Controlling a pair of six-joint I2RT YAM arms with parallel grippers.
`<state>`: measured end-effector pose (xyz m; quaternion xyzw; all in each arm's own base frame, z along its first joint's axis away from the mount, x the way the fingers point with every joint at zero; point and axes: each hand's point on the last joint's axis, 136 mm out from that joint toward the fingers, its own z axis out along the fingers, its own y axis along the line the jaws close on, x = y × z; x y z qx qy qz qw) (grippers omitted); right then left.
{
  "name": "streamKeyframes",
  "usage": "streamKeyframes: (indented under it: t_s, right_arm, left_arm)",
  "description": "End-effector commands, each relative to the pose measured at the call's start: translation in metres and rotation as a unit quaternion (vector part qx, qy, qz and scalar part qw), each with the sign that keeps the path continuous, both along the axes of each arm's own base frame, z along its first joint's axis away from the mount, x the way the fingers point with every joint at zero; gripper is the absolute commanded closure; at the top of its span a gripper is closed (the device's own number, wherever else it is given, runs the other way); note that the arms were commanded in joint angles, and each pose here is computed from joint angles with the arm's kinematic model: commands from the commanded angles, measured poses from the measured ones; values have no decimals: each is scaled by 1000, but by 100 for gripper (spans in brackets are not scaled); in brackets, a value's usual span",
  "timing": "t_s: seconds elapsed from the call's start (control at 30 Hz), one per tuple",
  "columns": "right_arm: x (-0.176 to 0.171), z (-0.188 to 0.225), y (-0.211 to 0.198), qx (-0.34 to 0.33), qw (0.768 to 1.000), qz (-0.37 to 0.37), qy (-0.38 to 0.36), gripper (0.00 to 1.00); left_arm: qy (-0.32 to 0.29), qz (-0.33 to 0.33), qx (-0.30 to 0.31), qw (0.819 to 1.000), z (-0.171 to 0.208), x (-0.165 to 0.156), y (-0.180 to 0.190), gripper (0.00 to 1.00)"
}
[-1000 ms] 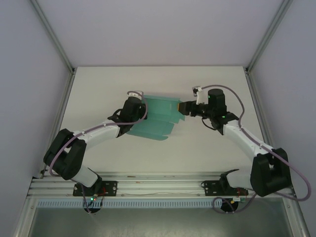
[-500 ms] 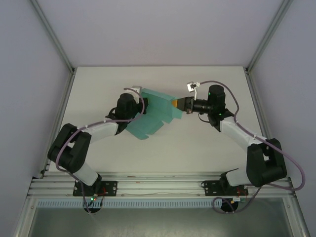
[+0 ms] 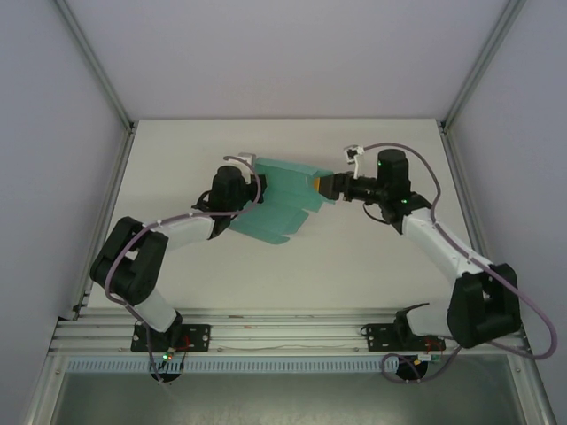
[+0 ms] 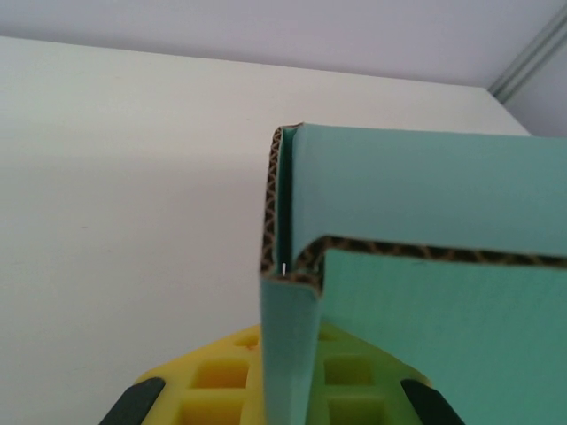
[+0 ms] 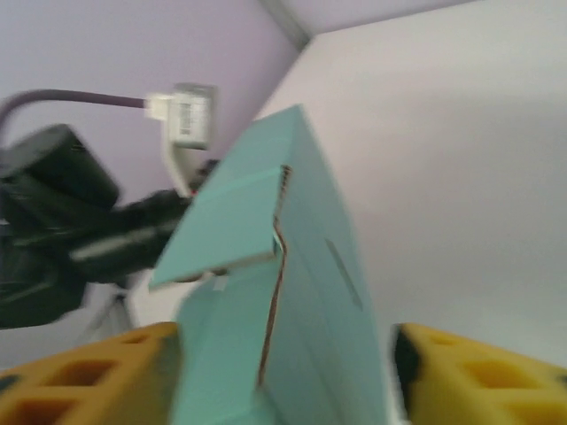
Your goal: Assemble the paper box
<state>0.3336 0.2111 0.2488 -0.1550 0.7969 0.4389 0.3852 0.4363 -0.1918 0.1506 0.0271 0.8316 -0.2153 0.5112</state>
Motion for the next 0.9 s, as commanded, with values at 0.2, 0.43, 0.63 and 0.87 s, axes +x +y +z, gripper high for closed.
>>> streamKeyframes:
  t_s: [0.2, 0.43, 0.63, 0.87]
  right_arm:
    - [29, 38, -55, -69, 977, -182, -84, 0]
    - [47, -1, -30, -107, 983, -142, -39, 0]
    - [56, -52, -30, -143, 975, -168, 11, 0]
    - [66, -67, 9, -141, 978, -155, -10, 0]
  left_arm:
    - [-1, 60, 52, 997, 9, -10, 16, 100]
    - [8, 86, 59, 995, 13, -9, 13, 100]
    - [7, 88, 36, 995, 20, -8, 10, 100]
    - [14, 80, 20, 996, 19, -6, 1, 100]
